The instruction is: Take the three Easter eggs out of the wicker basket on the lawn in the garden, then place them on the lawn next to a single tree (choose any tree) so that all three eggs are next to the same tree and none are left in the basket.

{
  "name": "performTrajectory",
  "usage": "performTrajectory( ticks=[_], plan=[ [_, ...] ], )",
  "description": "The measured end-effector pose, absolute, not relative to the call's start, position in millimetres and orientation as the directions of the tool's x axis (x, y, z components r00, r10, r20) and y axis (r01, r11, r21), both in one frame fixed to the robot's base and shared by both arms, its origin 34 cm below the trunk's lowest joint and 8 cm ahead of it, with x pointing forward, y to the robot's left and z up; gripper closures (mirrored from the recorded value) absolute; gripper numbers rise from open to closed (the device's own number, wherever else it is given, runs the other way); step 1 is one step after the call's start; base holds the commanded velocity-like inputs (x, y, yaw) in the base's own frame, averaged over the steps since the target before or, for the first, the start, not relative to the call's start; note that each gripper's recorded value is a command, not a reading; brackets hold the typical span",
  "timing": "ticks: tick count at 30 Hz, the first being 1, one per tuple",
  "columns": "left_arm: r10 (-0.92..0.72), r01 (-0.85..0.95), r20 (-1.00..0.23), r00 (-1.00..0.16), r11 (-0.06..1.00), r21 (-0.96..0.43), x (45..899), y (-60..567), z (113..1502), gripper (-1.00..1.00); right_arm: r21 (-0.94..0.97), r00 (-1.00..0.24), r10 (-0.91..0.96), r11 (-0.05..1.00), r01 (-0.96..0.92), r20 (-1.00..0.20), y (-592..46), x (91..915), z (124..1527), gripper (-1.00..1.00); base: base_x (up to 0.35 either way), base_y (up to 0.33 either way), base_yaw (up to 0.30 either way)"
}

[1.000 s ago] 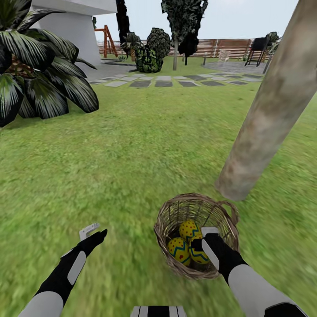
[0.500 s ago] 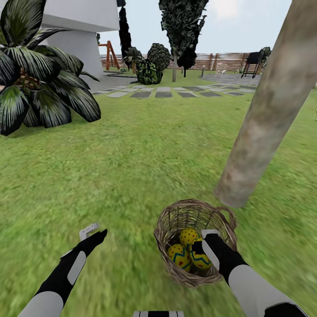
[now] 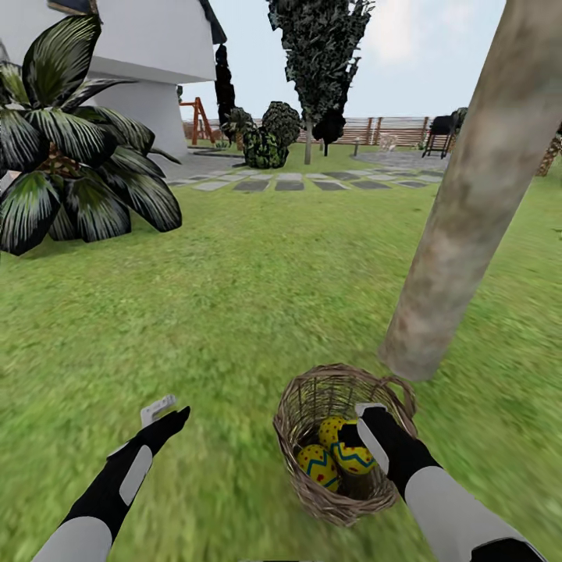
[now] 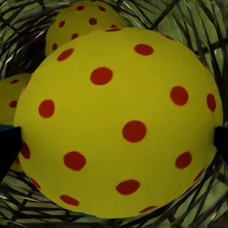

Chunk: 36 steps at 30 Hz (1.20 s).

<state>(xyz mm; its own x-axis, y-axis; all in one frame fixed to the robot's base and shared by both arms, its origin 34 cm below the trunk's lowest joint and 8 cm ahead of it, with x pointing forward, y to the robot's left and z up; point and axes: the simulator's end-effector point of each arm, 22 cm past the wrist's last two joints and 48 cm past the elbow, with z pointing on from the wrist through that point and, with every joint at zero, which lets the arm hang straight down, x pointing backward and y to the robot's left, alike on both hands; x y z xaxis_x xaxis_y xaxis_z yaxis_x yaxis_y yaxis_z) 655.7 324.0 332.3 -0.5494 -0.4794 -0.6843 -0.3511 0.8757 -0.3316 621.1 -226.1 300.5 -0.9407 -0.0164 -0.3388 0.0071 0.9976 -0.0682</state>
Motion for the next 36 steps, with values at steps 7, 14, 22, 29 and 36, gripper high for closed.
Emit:
performTrajectory(
  ticks=[7, 14, 22, 29, 36],
  plan=[
    [-0.479, -0.342, -0.700, -0.529, 0.876, -0.341, 660.5, 325.0, 349.7, -1.00, 0.098, -0.936, -0.025, 0.993, -0.064, -0.352, -195.3, 630.7, 332.1, 1.00, 0.000, 0.000, 0.000],
    [-0.479, -0.336, -0.715, -0.510, 0.876, -0.347, 664.1, 325.4, 366.3, -1.00, 0.192, -0.932, -0.024, 0.976, -0.099, -0.362, -201.9, 635.6, 363.7, 1.00, 0.000, 0.000, 0.000],
    [-0.479, -0.327, -0.730, -0.488, 0.875, -0.356, 668.0, 325.2, 385.8, -1.00, 0.324, -0.924, -0.002, 0.936, -0.137, -0.383, -242.7, 635.0, 402.1, 1.00, 0.000, 0.000, 0.000],
    [-0.479, -0.327, -0.731, -0.486, 0.875, -0.356, 672.3, 325.7, 401.6, -1.00, 0.514, -0.920, 0.009, 0.831, -0.211, -0.392, -228.9, 630.1, 444.7, 1.00, 0.000, 0.000, 0.000],
    [-0.478, -0.327, -0.731, -0.486, 0.876, -0.355, 676.8, 325.2, 417.5, -1.00, 0.695, -0.918, 0.051, 0.670, -0.260, -0.394, -223.2, 622.6, 499.8, 1.00, 0.000, 0.000, 0.000]
  ],
)
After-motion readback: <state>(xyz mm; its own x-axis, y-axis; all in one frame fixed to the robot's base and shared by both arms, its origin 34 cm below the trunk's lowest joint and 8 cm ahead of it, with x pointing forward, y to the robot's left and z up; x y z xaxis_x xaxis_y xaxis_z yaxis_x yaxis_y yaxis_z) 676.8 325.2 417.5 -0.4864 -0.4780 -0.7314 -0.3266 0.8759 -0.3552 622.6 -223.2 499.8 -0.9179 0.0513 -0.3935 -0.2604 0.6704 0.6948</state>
